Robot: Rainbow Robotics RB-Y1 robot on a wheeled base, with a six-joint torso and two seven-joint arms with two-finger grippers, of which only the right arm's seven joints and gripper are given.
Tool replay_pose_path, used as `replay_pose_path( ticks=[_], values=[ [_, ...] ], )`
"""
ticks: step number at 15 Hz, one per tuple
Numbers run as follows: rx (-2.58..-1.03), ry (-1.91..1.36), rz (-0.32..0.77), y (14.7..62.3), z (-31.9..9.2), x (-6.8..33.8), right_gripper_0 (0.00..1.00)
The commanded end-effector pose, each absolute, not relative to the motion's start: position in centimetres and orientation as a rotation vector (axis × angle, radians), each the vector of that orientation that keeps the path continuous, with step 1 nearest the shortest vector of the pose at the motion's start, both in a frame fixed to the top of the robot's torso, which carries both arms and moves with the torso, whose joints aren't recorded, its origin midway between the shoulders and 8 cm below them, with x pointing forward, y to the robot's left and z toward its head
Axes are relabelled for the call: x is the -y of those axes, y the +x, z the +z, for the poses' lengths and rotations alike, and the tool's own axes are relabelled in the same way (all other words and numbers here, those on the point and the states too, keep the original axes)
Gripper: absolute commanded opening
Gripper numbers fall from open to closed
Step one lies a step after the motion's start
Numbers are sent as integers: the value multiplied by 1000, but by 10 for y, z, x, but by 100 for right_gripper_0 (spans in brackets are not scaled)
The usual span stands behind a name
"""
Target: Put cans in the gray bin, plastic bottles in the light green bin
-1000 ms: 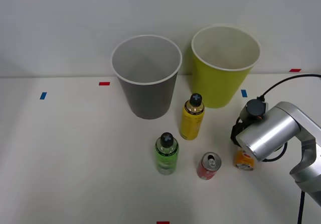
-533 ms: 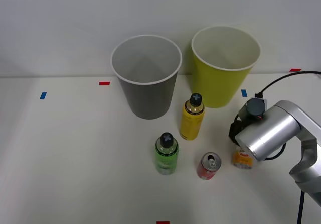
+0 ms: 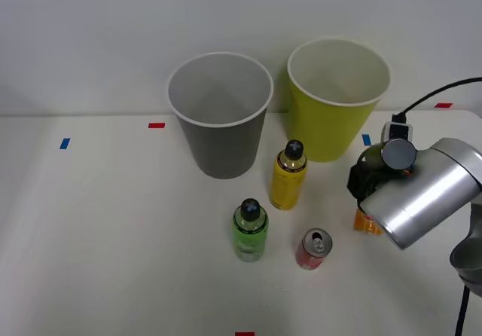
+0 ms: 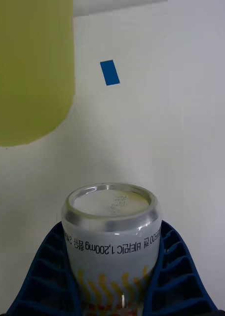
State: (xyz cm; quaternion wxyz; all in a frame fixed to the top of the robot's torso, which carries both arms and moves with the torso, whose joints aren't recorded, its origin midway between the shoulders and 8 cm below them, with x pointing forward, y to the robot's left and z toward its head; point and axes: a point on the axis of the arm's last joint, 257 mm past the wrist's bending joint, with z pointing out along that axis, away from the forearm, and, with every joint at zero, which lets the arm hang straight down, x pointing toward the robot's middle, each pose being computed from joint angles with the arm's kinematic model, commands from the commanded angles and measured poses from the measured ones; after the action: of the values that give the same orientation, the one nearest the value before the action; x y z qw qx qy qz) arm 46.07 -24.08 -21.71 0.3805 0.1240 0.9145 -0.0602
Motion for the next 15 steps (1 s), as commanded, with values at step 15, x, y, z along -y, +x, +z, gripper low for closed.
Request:
replay_pose_path(
  ticks=[15],
  values=[
    [-1765,335,399,526,-5,260,18]
  ],
)
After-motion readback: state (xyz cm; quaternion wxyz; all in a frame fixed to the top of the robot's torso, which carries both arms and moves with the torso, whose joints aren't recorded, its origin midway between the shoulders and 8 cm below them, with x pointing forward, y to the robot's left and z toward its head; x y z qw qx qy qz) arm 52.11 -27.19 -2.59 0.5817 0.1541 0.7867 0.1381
